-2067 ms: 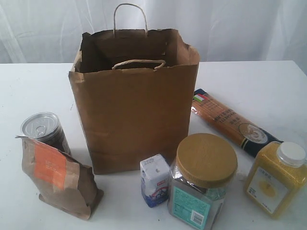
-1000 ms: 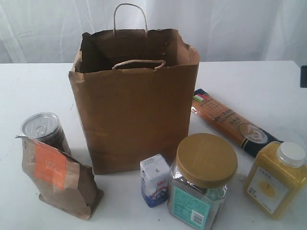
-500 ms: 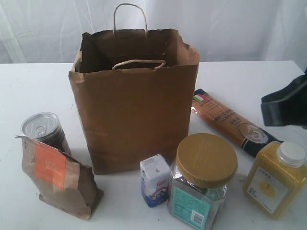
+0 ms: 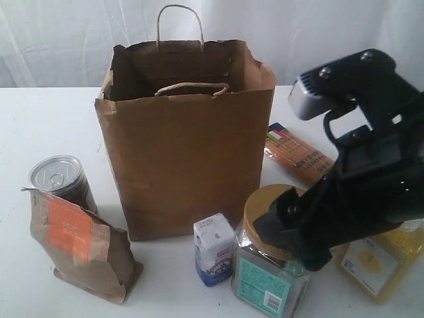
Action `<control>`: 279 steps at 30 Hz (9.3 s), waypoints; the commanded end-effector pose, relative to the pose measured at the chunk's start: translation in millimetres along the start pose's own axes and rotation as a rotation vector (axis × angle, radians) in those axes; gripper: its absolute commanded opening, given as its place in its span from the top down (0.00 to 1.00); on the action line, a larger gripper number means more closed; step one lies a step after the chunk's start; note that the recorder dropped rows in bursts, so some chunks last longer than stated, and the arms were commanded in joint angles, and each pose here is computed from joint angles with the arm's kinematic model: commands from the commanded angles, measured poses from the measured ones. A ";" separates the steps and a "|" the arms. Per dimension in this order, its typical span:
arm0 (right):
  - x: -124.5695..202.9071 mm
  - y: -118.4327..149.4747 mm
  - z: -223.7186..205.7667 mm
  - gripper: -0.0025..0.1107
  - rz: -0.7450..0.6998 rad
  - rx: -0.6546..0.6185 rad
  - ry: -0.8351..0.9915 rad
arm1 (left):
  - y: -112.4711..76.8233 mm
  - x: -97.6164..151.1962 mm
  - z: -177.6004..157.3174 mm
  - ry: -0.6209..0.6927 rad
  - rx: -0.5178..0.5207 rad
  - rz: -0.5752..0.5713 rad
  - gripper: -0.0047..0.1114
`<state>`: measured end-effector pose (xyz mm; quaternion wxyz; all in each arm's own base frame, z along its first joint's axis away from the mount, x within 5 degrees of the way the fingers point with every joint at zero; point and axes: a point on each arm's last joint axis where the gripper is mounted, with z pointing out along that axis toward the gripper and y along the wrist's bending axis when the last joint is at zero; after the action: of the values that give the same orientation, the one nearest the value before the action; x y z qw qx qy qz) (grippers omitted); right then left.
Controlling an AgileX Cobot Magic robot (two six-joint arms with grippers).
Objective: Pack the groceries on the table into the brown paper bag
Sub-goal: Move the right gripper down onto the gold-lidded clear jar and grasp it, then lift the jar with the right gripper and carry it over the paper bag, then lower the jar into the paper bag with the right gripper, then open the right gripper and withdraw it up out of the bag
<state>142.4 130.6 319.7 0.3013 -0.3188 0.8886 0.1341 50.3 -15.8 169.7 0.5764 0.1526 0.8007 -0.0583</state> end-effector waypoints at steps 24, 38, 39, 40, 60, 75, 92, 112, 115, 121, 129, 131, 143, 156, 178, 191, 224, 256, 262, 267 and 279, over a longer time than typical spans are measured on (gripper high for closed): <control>-15.0 -3.7 33.9 0.05 -0.160 0.066 0.015 | 0.0 0.8 0.2 -0.002 -0.003 -0.004 0.96; -15.3 -7.2 52.6 0.05 -0.030 0.106 0.067 | 0.0 0.8 0.2 -0.002 -0.003 -0.004 0.96; -15.6 -7.2 54.2 0.05 -0.031 0.106 0.067 | 0.0 0.8 0.2 -0.002 -0.003 -0.004 0.96; -16.0 -7.1 55.6 0.05 -0.031 0.105 0.067 | 0.0 0.8 0.2 -0.002 -0.003 -0.004 0.96; 1.0 -7.0 81.9 0.05 -0.028 0.093 0.127 | 0.0 0.8 0.2 -0.002 -0.003 -0.004 0.96; 5.5 -5.0 66.6 0.98 0.020 0.075 0.156 | 0.0 0.8 0.2 -0.002 -0.003 -0.004 0.96; -34.9 -11.9 -48.9 0.98 -0.032 0.176 -0.086 | 0.0 0.8 0.2 -0.002 -0.003 -0.004 0.96; -134.3 -21.0 -120.2 0.98 -0.106 0.370 -0.453 | 0.0 0.8 0.2 -0.002 -0.003 -0.004 0.96; -147.3 -19.1 -117.2 0.98 -0.118 0.361 -0.501 | 0.0 0.8 0.2 -0.002 -0.003 -0.004 0.96; -173.5 -15.0 -111.3 0.98 -0.135 0.342 -0.592 | 0.0 0.8 0.2 -0.002 -0.003 -0.004 0.96; -212.4 -6.3 -63.5 0.98 -0.096 0.246 -0.566 | 0.0 0.8 0.2 -0.002 -0.003 -0.004 0.96; -220.0 -5.5 -51.9 0.98 -0.104 0.243 -0.574 | 0.0 0.8 0.2 -0.002 -0.003 -0.004 0.96; -230.4 -2.4 21.4 0.98 -0.086 0.163 -0.444 | 0.0 0.8 0.2 -0.002 -0.003 -0.004 0.96; -220.8 -9.9 71.6 0.98 -0.076 0.133 -0.266 | 0.0 0.8 0.2 -0.002 -0.003 -0.004 0.96; -186.2 -12.5 133.9 0.98 0.007 0.023 -0.158 | 0.0 0.8 0.2 -0.002 -0.003 -0.004 0.96; -175.1 -11.4 148.3 0.98 0.025 0.002 -0.092 | 0.0 0.8 0.2 -0.002 -0.003 -0.004 0.96; -172.4 -9.7 151.2 0.23 0.007 -0.017 -0.064 | 0.0 0.8 0.2 -0.002 -0.003 -0.004 0.96; -187.3 -7.6 83.9 0.11 -0.006 -0.006 -0.239 | 0.0 0.8 0.2 -0.002 -0.003 -0.004 0.96; -189.4 -6.7 36.5 0.11 -0.011 0.009 -0.335 | 0.0 0.8 0.2 -0.002 -0.003 -0.004 0.96; -181.2 -7.7 -9.9 0.11 -0.045 0.049 -0.371 | 0.0 0.8 0.2 -0.002 -0.003 -0.004 0.96; -127.0 -21.7 -125.7 0.11 -0.013 0.254 -0.362 | 0.0 0.8 0.2 -0.002 -0.003 -0.004 0.96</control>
<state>194.7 144.9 486.6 0.4909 -0.2775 0.8195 0.1023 50.3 -15.8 169.7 0.5764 0.1526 0.8007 -0.0583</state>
